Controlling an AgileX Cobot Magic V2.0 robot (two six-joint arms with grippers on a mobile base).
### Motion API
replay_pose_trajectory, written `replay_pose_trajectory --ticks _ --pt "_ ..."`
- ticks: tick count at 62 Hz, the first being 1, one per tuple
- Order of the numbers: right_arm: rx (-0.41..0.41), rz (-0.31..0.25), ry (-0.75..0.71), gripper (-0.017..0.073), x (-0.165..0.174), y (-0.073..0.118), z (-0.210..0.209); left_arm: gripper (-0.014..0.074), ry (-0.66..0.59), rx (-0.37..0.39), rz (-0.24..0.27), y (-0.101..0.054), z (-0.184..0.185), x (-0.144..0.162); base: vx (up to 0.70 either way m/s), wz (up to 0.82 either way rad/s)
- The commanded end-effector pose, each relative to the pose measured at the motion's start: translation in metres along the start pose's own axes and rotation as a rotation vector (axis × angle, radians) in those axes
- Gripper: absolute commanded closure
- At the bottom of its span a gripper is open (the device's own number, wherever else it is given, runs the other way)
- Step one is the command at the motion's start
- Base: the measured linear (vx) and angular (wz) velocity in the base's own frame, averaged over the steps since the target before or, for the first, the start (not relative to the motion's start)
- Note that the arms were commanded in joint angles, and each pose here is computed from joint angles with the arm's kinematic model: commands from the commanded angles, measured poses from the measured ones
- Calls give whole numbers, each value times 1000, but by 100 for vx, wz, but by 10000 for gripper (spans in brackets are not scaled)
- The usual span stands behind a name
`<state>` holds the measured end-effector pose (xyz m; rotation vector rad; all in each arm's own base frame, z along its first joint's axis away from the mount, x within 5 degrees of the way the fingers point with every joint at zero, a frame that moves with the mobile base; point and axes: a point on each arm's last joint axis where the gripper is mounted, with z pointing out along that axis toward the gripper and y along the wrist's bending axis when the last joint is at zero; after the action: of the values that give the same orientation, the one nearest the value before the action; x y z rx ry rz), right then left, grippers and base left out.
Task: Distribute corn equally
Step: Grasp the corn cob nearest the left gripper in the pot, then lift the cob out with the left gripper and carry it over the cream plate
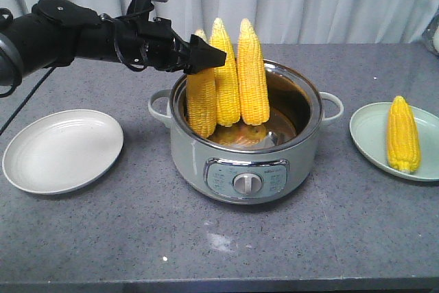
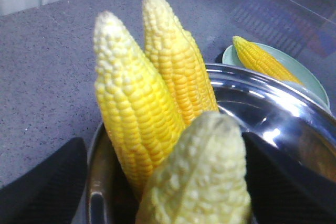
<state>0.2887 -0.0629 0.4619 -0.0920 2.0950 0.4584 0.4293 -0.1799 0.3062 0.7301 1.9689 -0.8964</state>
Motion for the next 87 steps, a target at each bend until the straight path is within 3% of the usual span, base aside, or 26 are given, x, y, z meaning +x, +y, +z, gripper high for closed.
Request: replay_pose_trajectory --ticks 1,16,26,38,47,51,58,60,63,67,70,72,80,87 --pt "1 -20 -99 -7 -12 11 -16 99 -83 38 18 -22 -18 -26 0 0" --pt "1 -20 -99 -7 -12 11 -16 379 -74 62 17 -25 -18 -26 0 0" --pt "0 -20 -100 -7 -12 11 -16 592 -94 79 36 -35 -29 -34 0 0" --pt "-4 -17 -103 1 -12 12 -16 602 -181 69 109 -65 -66 -61 0 0" --pt "-18 -13 -98 1 -12 13 -16 602 -280 4 209 -96 -109 -84 0 0" --pt "-36 -8 -92 1 -11 14 -16 602 -297 -48 284 -108 -129 -91 0 0" --pt "-45 -5 -92 1 -11 15 -16 602 -230 -167 470 -123 -156 -91 0 0" --pt "-45 -5 -92 1 -11 15 -16 602 -194 -209 509 -124 -162 -90 0 0" --pt "-44 -6 -91 1 -11 15 -16 602 -141 -277 528 -122 -168 -87 0 0" --pt "-48 -7 -84 1 -11 15 -16 602 -48 -384 502 -113 -174 -81 0 0" --pt "-52 -7 -79 1 -10 16 -16 602 17 -478 445 -101 -178 -77 0 0" --pt "-52 -7 -78 1 -10 16 -16 602 54 -536 394 -91 -180 -73 0 0" --pt "-53 -7 -77 1 -10 16 -16 602 162 -735 113 -43 -190 -56 0 0" --pt "-65 -8 -58 1 -8 17 -16 602 239 -779 -74 -5 -187 -38 0 0"
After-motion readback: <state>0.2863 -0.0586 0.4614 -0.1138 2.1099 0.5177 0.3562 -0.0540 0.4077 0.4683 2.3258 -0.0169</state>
